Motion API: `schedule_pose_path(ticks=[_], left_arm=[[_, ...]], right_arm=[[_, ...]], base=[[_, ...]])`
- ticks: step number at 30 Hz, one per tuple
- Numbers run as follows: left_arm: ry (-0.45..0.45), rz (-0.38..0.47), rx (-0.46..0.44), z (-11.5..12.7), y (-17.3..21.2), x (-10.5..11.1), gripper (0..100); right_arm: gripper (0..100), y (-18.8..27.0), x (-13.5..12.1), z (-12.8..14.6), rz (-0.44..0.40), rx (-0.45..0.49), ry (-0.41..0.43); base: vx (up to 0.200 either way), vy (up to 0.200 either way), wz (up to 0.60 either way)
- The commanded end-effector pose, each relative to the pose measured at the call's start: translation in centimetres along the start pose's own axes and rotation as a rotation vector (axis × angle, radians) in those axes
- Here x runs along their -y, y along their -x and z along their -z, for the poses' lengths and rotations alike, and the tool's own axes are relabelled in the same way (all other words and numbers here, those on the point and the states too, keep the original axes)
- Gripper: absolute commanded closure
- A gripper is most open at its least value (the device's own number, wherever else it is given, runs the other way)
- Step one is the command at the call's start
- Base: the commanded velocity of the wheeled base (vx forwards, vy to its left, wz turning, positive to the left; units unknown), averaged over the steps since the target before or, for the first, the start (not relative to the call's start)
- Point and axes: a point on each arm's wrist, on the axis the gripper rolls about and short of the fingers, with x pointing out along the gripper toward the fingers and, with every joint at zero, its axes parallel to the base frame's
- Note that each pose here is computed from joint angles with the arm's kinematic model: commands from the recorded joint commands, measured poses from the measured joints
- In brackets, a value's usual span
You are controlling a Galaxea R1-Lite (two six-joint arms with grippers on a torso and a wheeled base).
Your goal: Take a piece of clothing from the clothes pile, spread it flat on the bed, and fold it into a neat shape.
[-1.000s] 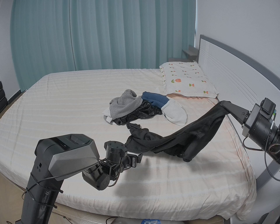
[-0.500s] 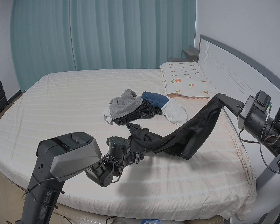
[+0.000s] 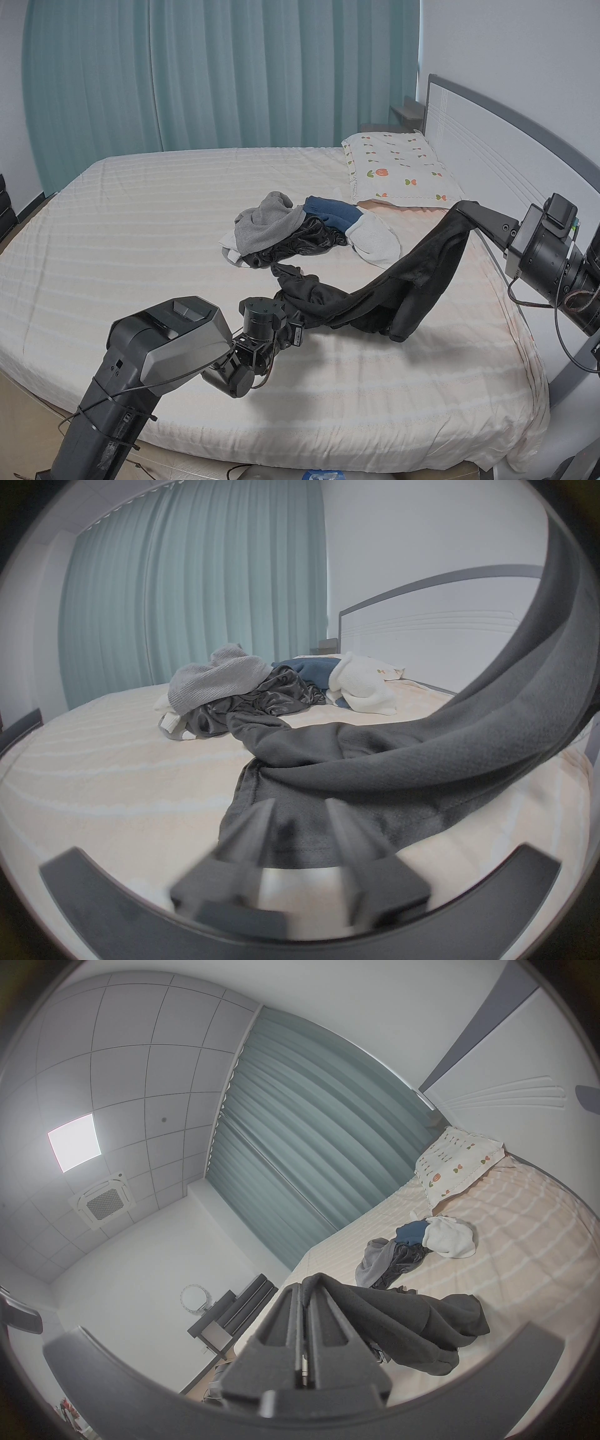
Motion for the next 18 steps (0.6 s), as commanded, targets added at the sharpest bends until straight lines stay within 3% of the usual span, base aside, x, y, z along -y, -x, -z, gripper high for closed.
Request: schedule_pose_path(ticks=[1,9,18], left_arm=[[0.055,-0.017,0.015,-0.8,0.2,-0.9,100],[0.176,-0.050,-0.012,-4.1,4.5,-2.5,100],[0.193,-0.055,-0.100,-4.3,7.1,-2.8,100]], right_arm=[[100,0.1,0.2,0.0,0.008,0.001,-0.003],[100,0.0,1.6,-0.3,0.061,0.010,0.000],[100,-0.7,2.5,-0.3,0.094,0.019,-0.007]], base=[[0.000,0.000,0.00],[0.000,0.000,0.00],[0.000,0.000,0.00]])
